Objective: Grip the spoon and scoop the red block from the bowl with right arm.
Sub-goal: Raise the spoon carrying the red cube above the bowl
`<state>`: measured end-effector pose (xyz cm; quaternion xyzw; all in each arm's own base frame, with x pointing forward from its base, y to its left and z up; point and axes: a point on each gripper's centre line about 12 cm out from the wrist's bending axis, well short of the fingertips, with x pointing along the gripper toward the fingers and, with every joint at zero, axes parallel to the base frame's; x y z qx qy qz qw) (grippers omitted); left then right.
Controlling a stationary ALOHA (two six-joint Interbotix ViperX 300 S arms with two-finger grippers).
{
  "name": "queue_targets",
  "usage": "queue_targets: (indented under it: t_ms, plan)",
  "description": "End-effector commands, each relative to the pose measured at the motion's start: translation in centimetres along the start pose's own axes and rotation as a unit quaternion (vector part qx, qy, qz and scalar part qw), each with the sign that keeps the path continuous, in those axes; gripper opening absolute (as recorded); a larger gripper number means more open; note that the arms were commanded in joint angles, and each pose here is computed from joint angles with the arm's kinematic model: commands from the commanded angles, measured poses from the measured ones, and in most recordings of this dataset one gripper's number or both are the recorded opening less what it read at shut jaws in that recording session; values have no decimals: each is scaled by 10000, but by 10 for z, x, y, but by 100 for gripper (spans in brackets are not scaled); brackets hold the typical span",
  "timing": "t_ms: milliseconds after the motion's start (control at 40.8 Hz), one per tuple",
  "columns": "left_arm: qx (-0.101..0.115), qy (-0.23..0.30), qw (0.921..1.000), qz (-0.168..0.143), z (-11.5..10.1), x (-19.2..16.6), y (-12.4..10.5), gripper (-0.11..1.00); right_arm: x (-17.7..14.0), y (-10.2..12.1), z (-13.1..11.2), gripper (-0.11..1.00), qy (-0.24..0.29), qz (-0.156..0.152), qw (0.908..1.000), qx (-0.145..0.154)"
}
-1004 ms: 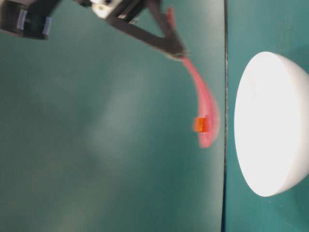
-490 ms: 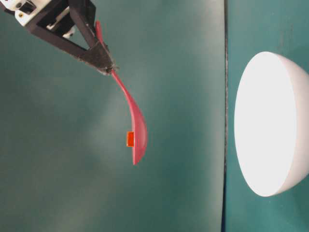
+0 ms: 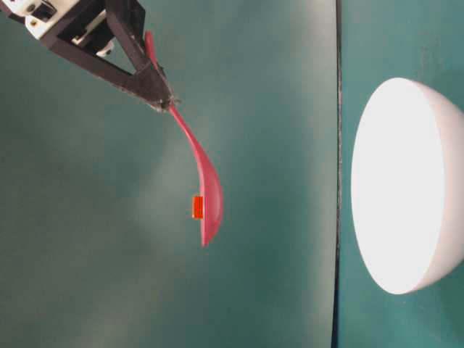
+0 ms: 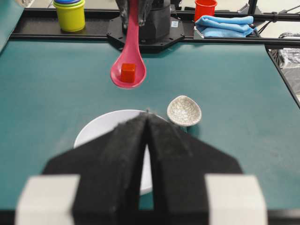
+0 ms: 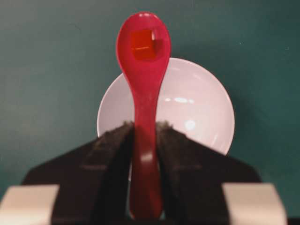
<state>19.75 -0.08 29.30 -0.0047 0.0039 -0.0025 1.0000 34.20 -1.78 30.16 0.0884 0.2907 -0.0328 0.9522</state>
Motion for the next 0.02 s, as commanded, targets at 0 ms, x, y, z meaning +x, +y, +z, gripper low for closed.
queue_targets:
  t_ms: [0]
  plan:
    - [15, -130, 9999, -18, 10, 2, -1, 0, -7, 3, 12, 23, -195, 29, 9998, -45]
